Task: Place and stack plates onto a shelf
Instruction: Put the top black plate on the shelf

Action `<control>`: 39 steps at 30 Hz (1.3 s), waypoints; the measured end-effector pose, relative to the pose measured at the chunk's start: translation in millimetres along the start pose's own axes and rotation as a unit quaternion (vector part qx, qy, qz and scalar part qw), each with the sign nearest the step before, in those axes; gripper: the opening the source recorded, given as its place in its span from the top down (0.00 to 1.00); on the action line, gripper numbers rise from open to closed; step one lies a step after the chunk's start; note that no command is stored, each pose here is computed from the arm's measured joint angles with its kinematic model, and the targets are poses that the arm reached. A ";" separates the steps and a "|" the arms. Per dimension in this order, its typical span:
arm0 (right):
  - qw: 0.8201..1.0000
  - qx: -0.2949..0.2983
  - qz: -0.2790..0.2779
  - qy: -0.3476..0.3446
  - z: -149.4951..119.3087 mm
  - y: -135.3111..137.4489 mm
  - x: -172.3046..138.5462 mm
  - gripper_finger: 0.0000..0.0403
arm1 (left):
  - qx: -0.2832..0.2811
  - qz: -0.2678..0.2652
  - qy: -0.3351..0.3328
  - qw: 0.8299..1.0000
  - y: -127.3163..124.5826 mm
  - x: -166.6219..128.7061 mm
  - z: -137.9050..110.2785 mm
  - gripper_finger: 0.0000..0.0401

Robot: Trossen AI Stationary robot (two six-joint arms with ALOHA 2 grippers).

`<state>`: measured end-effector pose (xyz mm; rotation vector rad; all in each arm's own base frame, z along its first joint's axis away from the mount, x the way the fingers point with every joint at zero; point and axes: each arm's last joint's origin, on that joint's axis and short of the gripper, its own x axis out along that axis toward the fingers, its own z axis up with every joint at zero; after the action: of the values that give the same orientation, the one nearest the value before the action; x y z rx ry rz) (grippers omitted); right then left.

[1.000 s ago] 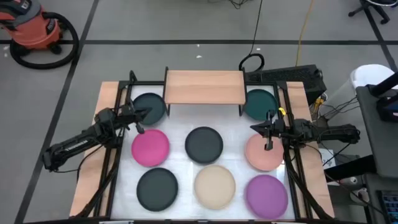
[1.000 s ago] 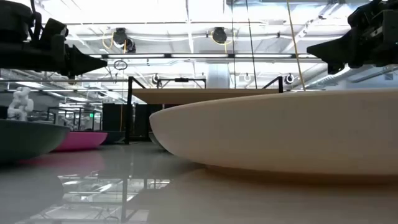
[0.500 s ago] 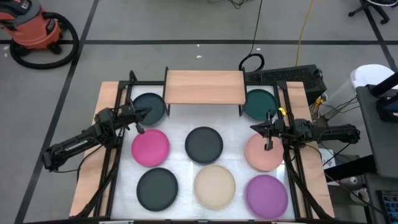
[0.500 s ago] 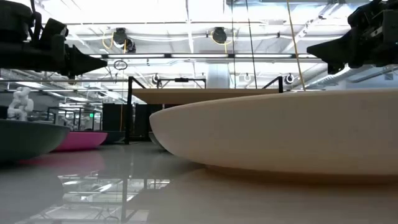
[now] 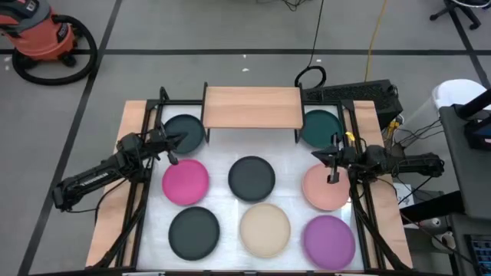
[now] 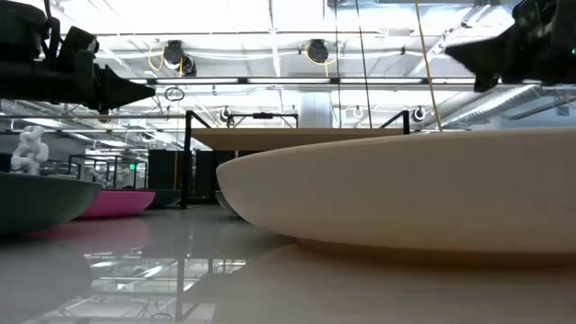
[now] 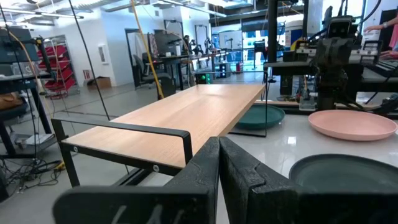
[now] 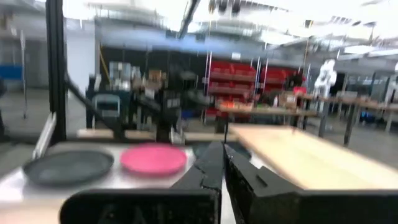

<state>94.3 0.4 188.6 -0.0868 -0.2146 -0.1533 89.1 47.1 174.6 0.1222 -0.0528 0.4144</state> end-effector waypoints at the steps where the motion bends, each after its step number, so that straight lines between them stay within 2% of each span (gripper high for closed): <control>1: 1.000 0.003 -0.002 -0.017 3.2 -0.4 -0.1 1.00 | 0.000 0.000 0.000 1.000 0.0 0.0 0.1 0.96; 9: 0.990 0.030 -0.016 -0.138 26.8 -4.0 -3.8 1.00 | 0.000 0.000 0.000 1.000 0.0 0.0 0.1 0.96; 11: 0.988 0.032 -0.017 -0.147 29.0 -4.2 -3.8 1.00 | 0.000 0.000 0.000 1.000 0.0 0.0 0.1 0.96; 15: 0.996 0.014 0.031 -0.084 18.3 1.0 3.5 1.00 | 0.000 0.000 0.000 1.000 0.0 0.0 0.0 0.96; 18: 0.998 0.009 0.032 -0.060 25.4 1.7 11.0 1.00 | 0.000 0.000 0.000 1.000 0.0 0.0 0.1 0.96; 25: 0.997 -0.029 0.034 0.065 23.7 8.3 44.6 1.00 | 0.000 0.000 0.000 1.000 0.0 0.0 0.1 0.96; 30: 0.981 -0.047 0.048 0.182 15.1 15.7 74.9 1.00 | 0.000 0.000 0.000 1.000 0.0 0.0 0.1 0.96; 33: 0.971 -0.056 0.053 0.224 5.6 20.0 89.5 0.99 | 0.000 0.000 0.000 1.000 0.0 0.0 0.0 0.96; 39: 0.950 -0.085 0.010 0.300 -20.8 22.4 101.4 0.86 | 0.000 0.000 0.000 1.000 0.0 0.0 0.1 0.96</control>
<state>200.0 5.9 189.0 -0.2083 0.4091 -0.1709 89.1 47.1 174.7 0.1224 -0.0533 0.4145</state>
